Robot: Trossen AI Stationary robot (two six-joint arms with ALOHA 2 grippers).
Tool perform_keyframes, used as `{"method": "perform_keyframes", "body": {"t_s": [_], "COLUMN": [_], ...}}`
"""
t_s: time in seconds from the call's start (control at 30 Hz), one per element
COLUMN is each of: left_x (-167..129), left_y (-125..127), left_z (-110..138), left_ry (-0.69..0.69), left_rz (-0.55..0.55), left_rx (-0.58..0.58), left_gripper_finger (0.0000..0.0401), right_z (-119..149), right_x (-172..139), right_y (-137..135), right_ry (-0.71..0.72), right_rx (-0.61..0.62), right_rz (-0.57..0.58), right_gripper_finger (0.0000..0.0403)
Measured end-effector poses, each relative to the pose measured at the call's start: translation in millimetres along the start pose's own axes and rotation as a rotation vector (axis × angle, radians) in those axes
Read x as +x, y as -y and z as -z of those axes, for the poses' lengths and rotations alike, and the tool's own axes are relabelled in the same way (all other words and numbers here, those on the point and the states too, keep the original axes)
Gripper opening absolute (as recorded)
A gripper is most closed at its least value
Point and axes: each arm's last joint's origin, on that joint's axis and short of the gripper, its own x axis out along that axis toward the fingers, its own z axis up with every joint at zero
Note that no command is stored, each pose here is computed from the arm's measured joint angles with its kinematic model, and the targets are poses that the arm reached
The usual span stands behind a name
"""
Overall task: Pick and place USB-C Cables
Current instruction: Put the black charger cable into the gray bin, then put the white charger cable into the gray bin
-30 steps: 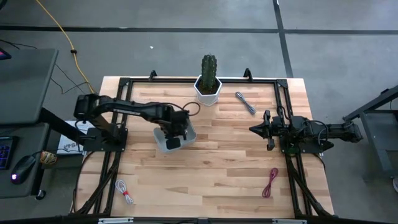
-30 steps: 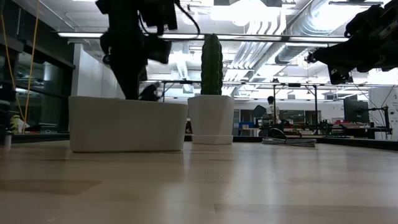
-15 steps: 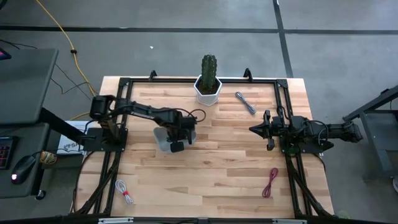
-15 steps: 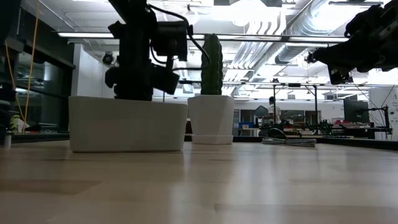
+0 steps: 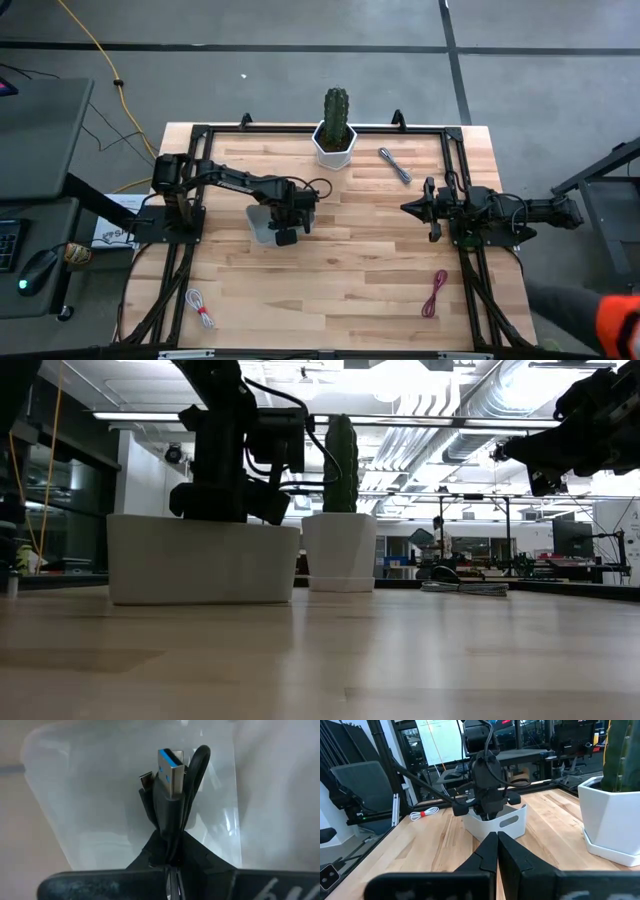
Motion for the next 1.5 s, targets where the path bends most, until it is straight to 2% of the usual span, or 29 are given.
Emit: {"method": "perform_keyframes", "body": {"t_s": [0.63, 1.17, 1.5], "left_x": [0.8, 0.7, 0.7], "left_y": [0.1, -0.1, 0.0], "left_z": [-0.4, -0.4, -0.2], "left_ry": [0.001, 0.002, 0.0], "left_rz": [0.0, -0.001, -0.001], "left_rx": [-0.01, -0.045, -0.045], "left_gripper_finger": [0.0101, 0.0224, 0.0241], "right_z": [0.1, 0.2, 0.1], "right_x": [0.0, 0.0, 0.0], "right_y": [0.0, 0.0, 0.0], "right_ry": [0.0, -0.001, -0.001], "right_rx": [0.0, 0.0, 0.0], "right_rz": [0.0, 0.0, 0.0], "right_gripper_finger": [0.0, 0.0, 0.0]}}
